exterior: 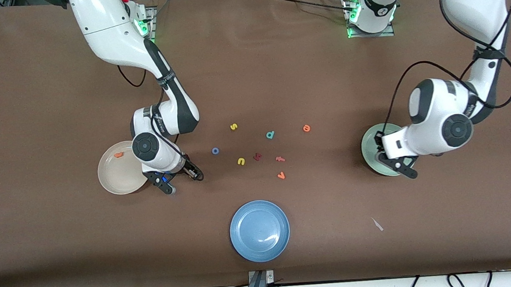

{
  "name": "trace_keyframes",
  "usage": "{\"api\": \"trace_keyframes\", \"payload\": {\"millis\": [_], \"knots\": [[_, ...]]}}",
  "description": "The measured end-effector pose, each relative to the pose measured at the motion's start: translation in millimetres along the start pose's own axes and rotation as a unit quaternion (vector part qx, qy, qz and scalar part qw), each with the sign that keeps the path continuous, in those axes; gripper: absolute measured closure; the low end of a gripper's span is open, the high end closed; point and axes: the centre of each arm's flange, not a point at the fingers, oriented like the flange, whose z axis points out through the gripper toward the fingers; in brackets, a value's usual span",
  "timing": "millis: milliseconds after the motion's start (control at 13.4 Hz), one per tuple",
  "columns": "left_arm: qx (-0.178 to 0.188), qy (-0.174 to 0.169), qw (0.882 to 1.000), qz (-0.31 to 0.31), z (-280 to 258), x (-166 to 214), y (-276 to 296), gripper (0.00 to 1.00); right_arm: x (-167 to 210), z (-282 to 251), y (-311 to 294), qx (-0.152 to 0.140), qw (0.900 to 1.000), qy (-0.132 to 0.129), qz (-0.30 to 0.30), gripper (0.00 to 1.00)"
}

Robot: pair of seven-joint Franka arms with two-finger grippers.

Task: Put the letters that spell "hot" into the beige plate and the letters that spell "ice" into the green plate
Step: 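Drop the l on the green plate while the right drops the y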

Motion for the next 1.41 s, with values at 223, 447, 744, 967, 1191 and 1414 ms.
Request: {"api": "trace_keyframes", "payload": {"millis": [223, 447, 744, 967, 1191, 1414], "knots": [[-0.020, -0.027, 0.999, -0.008, 31, -26, -18, 0.93, 0, -1, 0, 0.000, 1.000, 0.000, -0.002, 0.67], [-0.032, -0.046, 0.998, -0.005, 54, -31, -12, 0.93, 0, -2, -1, -0.001, 1.000, 0.000, -0.005, 0.75], [-0.057, -0.050, 0.997, -0.015, 69, -35, -14, 0.78, 0, -19, -9, -0.037, 0.997, -0.017, -0.062, 0.75], [-0.068, -0.047, 0.997, -0.004, 57, -30, -8, 0.46, 36, -49, 5, -0.062, 0.975, -0.043, -0.208, 0.75], [-0.074, -0.033, 0.997, 0.009, 25, -14, 29, 0.14, 90, -69, 52, -0.083, 0.935, -0.065, -0.340, 0.75], [-0.078, -0.037, 0.996, -0.027, 5, -4, 70, 0.00, 126, -74, 103, -0.077, 0.895, -0.054, -0.435, 0.75]]}}
